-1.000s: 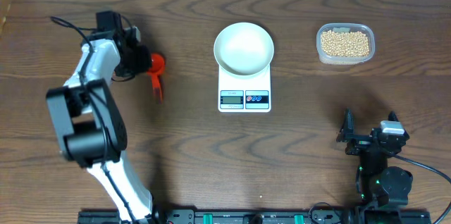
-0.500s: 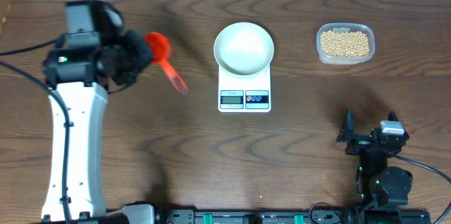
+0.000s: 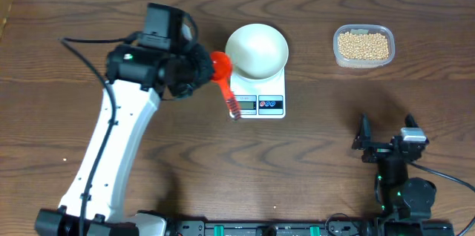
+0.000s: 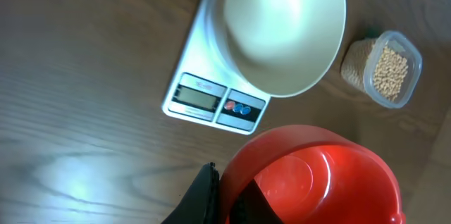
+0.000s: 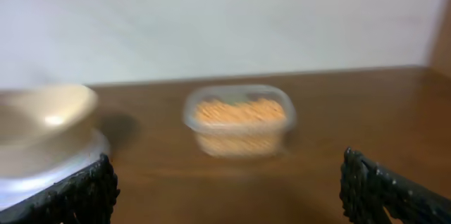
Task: Scoop item into bowl and weigh 50g on scale
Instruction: 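Grasp the red scoop rim with the left gripper and lift it toward the bowl, then reach the right gripper to the scoop handle and grasp it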
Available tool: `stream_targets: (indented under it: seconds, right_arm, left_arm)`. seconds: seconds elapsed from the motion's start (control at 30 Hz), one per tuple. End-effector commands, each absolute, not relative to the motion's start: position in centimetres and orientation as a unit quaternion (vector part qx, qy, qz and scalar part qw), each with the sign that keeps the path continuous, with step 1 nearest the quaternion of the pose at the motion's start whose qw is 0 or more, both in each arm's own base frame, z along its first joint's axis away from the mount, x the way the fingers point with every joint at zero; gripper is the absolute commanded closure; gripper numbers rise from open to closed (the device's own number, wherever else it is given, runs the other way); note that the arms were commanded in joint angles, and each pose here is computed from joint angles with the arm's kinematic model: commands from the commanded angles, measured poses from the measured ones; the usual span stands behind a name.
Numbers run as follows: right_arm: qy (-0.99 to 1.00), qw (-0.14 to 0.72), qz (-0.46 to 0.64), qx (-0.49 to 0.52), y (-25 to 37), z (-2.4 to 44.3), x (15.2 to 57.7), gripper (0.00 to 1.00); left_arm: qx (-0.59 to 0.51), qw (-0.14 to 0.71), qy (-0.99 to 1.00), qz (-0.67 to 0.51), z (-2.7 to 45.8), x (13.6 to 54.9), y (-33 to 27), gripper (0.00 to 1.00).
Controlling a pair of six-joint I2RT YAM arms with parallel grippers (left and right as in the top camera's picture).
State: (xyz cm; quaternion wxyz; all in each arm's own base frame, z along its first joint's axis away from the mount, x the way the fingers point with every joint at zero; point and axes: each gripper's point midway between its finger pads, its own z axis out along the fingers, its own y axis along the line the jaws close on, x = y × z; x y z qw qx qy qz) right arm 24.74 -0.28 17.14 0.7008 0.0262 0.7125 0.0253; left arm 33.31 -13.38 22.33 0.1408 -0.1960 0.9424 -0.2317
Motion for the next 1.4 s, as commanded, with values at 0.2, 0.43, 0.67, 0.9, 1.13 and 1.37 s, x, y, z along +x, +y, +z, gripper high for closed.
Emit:
stream_targets:
  seconds: [0.2, 0.43, 0.67, 0.9, 1.13, 1.37]
  right_arm:
    - [0.610, 0.723, 0.311, -0.089, 8.5, 24.3, 21.4, 0.01]
    - [0.615, 0.689, 0.359, -0.131, 10.4, 29.5, 21.2, 0.01]
    - [0.635, 0.576, 0.464, -0.224, 14.1, 34.4, 22.5, 0.01]
    - [0.638, 0.465, 0.541, -0.291, 15.9, 34.8, 24.4, 0.01]
    - [0.696, 0.378, 0.589, -0.161, 15.5, 31.5, 28.8, 0.01]
    - [0.722, 0.366, 0.580, -0.089, 17.9, 29.6, 31.5, 0.23]
  left_arm:
    - [-0.283, 0.121, 0.914, -0.265, 22.4, 33.9, -15.7, 0.93]
    - [-0.357, 0.125, 0.876, -0.300, 23.4, 35.4, -16.2, 0.92]
    - [-0.452, 0.093, 0.829, -0.314, 23.5, 35.6, -16.2, 0.93]
    - [-0.470, 0.086, 0.820, -0.315, 23.4, 35.6, -16.2, 0.93]
    - [-0.471, 0.087, 0.820, -0.314, 23.3, 35.7, -16.2, 0.93]
    - [-0.488, 0.116, 0.819, -0.281, 22.6, 36.2, -14.7, 0.92]
